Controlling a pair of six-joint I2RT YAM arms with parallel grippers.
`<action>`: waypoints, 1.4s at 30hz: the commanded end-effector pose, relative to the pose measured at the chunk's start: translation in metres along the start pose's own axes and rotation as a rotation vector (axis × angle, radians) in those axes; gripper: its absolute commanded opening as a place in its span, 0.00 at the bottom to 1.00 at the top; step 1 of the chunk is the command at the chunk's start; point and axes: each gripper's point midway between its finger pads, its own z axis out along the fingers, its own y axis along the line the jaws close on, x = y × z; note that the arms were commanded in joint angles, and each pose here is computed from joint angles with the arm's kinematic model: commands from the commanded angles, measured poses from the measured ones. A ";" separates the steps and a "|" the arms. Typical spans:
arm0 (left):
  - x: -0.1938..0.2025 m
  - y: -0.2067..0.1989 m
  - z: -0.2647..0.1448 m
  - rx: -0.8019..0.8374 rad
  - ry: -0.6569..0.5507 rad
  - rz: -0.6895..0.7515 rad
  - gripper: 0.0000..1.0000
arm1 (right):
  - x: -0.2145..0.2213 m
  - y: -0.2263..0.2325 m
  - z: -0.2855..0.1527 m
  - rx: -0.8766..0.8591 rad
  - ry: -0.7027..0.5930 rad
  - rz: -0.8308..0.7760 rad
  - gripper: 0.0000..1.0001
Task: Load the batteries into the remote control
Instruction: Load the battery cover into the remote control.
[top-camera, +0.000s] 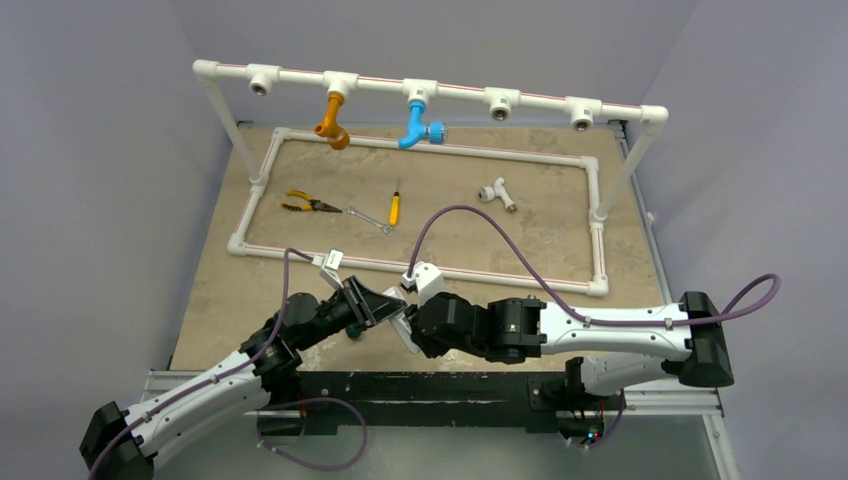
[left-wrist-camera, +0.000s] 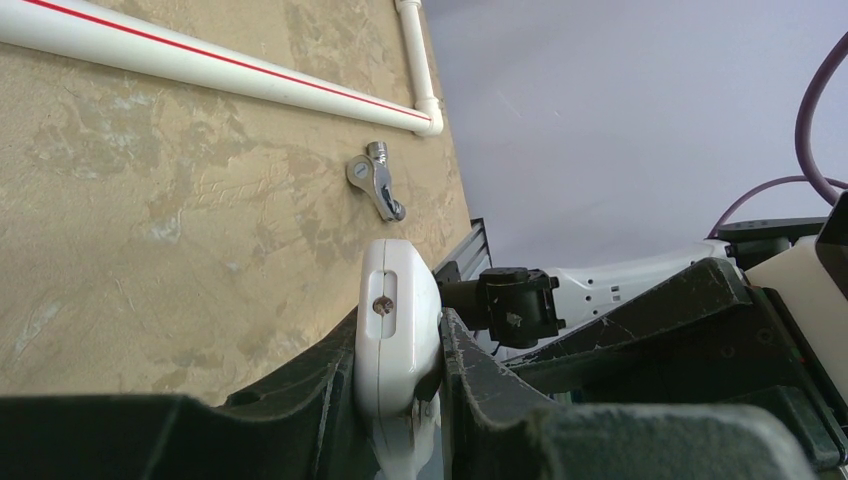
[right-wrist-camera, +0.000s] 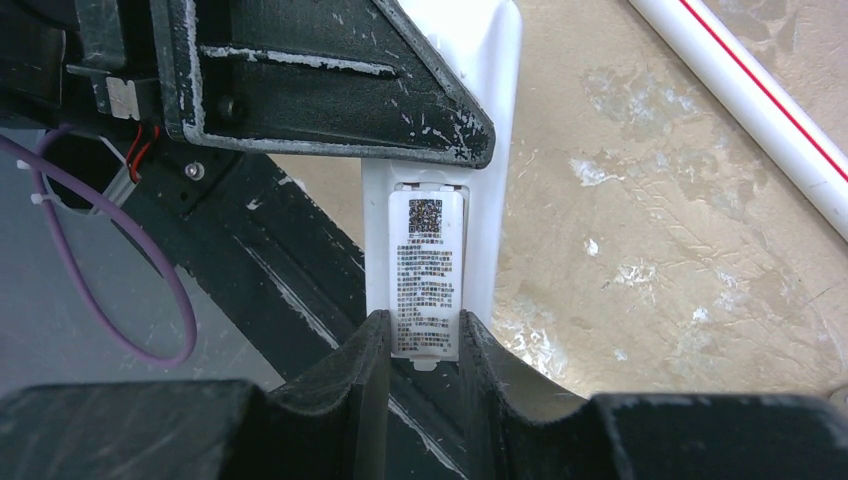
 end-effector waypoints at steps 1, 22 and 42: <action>-0.011 -0.023 -0.001 0.076 -0.037 0.008 0.00 | -0.015 0.003 -0.010 -0.007 -0.048 0.036 0.20; -0.011 -0.023 0.000 0.076 -0.035 0.007 0.00 | -0.019 0.005 -0.002 0.012 -0.055 0.036 0.21; -0.010 -0.024 -0.001 0.079 -0.034 0.009 0.00 | -0.023 0.011 0.005 0.013 -0.053 0.025 0.33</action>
